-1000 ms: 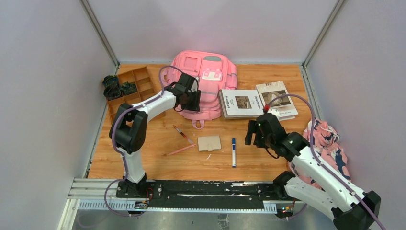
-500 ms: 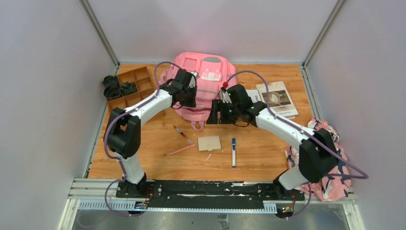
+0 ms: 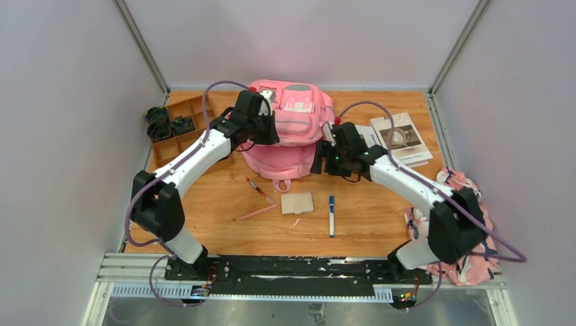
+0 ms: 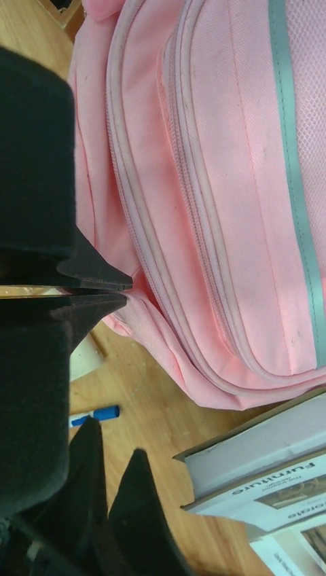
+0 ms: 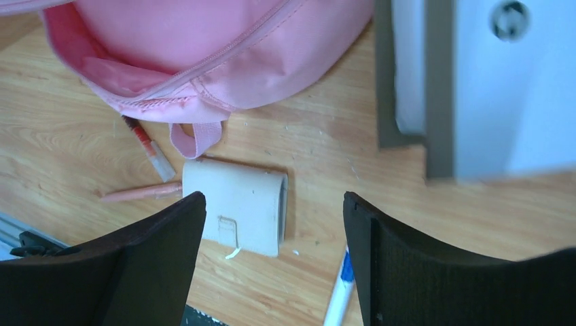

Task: Pack the student bag
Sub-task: Adjust the student bag at the center of the board, then pick up the book from the center of the board.

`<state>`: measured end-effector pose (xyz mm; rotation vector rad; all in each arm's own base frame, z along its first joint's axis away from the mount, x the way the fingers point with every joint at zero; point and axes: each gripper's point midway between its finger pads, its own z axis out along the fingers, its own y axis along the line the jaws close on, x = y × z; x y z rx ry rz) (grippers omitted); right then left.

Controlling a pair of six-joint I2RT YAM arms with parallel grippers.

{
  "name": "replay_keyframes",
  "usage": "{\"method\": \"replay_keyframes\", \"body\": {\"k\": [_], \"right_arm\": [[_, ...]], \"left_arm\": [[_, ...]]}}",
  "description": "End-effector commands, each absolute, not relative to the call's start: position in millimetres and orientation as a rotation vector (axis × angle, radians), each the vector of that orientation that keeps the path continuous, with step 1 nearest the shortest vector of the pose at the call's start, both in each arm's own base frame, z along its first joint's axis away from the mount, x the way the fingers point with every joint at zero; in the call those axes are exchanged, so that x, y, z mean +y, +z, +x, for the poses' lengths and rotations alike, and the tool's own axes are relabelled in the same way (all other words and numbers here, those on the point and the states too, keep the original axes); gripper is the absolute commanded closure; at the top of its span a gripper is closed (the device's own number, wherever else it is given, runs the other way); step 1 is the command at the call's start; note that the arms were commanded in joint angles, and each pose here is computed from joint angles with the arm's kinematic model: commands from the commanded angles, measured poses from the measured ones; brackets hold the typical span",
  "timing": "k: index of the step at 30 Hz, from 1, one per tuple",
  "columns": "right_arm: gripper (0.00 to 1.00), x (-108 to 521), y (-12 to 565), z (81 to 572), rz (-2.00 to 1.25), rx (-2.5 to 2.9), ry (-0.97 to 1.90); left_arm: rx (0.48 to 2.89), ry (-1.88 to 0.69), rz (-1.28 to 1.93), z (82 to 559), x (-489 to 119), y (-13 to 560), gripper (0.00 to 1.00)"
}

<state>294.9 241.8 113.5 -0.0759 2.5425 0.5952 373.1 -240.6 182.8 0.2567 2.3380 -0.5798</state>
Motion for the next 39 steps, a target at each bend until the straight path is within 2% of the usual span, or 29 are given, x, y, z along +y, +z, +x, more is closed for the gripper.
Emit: {"method": "replay_keyframes", "body": {"k": [1, 4, 8, 13, 22, 30, 39], "right_arm": [[0.2, 211.0, 157.3, 282.4, -0.017, 2.401, 0.57], [0.16, 207.8, 170.2, 263.4, 0.043, 2.369, 0.689], [0.08, 177.6, 159.9, 242.8, 0.398, 2.344, 0.813], [0.03, 147.8, 168.0, 256.9, 0.861, 1.965, 1.212], [0.0, 121.9, 163.2, 284.8, 1.224, 1.627, 1.486], [0.0, 119.5, 144.5, 319.3, 1.329, 1.557, 1.546], [0.0, 121.3, 126.9, 354.3, 1.285, 1.451, 1.652]], "left_arm": [[2.21, -0.714, 0.255, 371.8, -252.6, 232.9, 1.0], [2.195, -0.749, 0.257, 372.9, -258.0, 238.6, 1.0], [2.221, -0.747, 0.255, 371.8, -258.0, 226.5, 1.0], [2.241, -0.794, 0.254, 365.4, -262.5, 214.1, 1.0], [2.247, -0.858, 0.286, 358.3, -269.6, 208.7, 1.0], [2.22, -0.888, 0.301, 356.2, -272.6, 220.9, 1.0], [2.234, -0.922, 0.318, 350.5, -275.7, 218.2, 1.0]]}}
